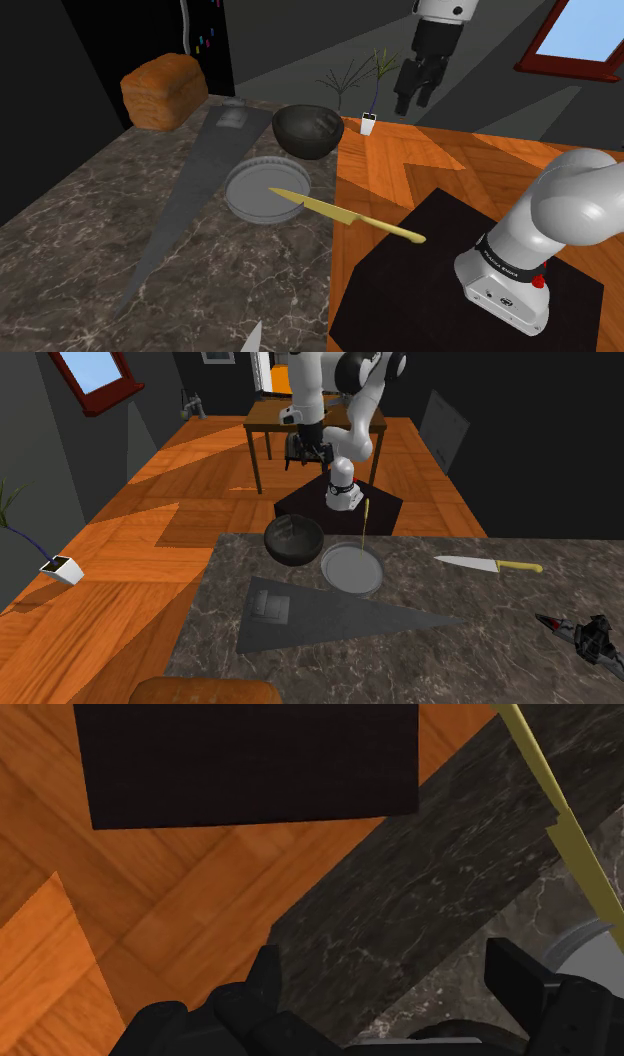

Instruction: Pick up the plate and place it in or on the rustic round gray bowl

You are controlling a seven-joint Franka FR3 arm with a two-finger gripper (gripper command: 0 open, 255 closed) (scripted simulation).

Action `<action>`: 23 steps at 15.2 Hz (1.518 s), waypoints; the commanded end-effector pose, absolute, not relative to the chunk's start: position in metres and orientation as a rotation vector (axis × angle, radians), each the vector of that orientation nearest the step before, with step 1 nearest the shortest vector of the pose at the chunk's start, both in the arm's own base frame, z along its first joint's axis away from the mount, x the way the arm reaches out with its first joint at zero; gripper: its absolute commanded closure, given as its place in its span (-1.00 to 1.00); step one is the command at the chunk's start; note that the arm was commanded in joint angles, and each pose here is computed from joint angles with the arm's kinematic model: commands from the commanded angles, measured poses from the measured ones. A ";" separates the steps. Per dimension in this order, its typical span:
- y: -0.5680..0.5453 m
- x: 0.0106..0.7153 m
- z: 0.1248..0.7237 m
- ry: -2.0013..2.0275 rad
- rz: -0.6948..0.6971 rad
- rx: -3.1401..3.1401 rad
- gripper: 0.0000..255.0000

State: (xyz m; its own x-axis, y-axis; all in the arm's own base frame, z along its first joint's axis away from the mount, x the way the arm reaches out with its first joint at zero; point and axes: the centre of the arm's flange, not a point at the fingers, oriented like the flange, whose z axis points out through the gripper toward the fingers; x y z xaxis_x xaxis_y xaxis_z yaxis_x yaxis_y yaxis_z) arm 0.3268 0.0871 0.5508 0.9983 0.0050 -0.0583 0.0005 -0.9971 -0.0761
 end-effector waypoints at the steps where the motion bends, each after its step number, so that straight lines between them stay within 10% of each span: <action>1: 0.112 0.335 0.538 0.034 0.088 -3.067 -1.00; 23: 0.279 0.443 0.404 0.337 0.087 -3.087 -1.00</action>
State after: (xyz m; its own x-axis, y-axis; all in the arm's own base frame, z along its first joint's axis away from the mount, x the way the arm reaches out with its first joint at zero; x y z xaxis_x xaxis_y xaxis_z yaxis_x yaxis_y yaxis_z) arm 0.4419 0.2810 0.4122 0.9761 -0.2097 -0.0578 -0.2116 -0.9769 -0.0304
